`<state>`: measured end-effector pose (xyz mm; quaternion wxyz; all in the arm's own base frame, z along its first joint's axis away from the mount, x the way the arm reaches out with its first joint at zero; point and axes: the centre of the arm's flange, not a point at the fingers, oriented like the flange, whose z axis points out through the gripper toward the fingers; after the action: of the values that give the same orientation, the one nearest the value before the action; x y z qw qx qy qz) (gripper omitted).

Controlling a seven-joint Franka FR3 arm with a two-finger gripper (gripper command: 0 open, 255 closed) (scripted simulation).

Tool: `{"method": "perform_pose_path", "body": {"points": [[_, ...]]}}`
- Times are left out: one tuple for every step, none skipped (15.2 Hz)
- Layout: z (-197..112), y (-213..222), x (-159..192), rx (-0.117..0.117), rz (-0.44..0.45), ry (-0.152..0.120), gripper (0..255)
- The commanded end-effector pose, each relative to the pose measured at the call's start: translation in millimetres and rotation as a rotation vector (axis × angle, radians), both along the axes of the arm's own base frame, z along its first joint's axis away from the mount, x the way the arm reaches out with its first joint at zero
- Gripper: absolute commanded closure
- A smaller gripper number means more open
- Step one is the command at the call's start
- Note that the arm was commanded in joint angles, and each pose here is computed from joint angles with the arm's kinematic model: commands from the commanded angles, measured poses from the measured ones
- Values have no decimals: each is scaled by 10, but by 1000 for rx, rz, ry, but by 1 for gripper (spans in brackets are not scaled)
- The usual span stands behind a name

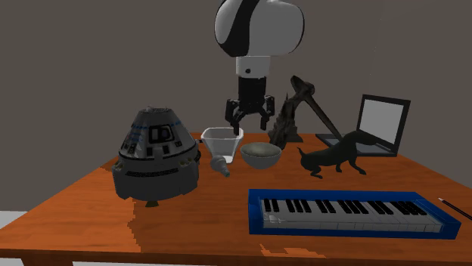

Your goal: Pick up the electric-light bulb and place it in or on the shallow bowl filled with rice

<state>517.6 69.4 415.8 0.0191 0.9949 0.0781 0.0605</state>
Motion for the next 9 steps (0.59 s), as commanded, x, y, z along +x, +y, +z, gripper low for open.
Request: {"method": "perform_pose_path", "body": {"points": [[-180, 28, 202, -1, 1, -8, 0], [-253, 45, 306, -1, 1, -12, 0], [-325, 62, 411, -2, 1, -15, 0], [-396, 79, 515, -3, 1, -19, 0], [-467, 96, 620, -3, 1, -23, 0], [-538, 113, 725, -4, 2, -27, 0], [-608, 130, 831, -5, 2, -30, 0], [-678, 147, 937, -5, 2, -34, 0], [-748, 163, 1043, -6, 2, -38, 0]]}}
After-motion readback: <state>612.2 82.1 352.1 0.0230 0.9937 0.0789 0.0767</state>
